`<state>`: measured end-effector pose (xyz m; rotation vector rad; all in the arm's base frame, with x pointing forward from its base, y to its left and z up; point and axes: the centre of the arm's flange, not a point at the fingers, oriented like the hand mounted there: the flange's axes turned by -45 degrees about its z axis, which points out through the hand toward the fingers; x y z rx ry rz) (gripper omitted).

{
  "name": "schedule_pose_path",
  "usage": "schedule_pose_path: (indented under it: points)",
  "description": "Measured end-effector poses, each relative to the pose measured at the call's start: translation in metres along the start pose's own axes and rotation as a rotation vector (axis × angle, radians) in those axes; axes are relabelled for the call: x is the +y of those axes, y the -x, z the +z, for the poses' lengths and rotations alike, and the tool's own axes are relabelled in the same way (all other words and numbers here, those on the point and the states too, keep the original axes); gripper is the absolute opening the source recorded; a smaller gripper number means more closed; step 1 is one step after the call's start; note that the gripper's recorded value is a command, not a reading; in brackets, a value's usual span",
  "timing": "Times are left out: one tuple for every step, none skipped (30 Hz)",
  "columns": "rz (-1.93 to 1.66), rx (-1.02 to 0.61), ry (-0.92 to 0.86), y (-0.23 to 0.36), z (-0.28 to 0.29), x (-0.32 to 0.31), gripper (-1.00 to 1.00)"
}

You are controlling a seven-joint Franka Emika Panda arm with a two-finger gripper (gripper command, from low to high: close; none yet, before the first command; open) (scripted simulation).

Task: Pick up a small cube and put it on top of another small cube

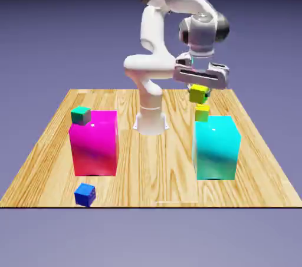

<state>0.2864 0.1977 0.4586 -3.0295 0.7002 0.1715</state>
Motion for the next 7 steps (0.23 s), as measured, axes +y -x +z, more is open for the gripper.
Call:
schedule_pose_path:
  points:
    - [-0.001, -0.001, -0.001, -0.001, 0.016, -0.001, -1.0]
    - [-0.001, -0.002, -0.001, -0.002, 0.031, -0.002, -1.0]
    - [-0.001, -0.002, -0.001, -0.002, 0.047, -0.002, -1.0]
    - [0.0, -0.001, -0.001, -0.002, 0.062, -0.001, -1.0]
    - [0.0, 0.0, 0.0, -0.002, 0.07, 0.0, 1.0]
    - [0.0, 0.001, 0.002, -0.002, 0.07, 0.0, 1.0]
    - [0.0, 0.001, 0.002, -0.002, 0.07, 0.0, 1.0]
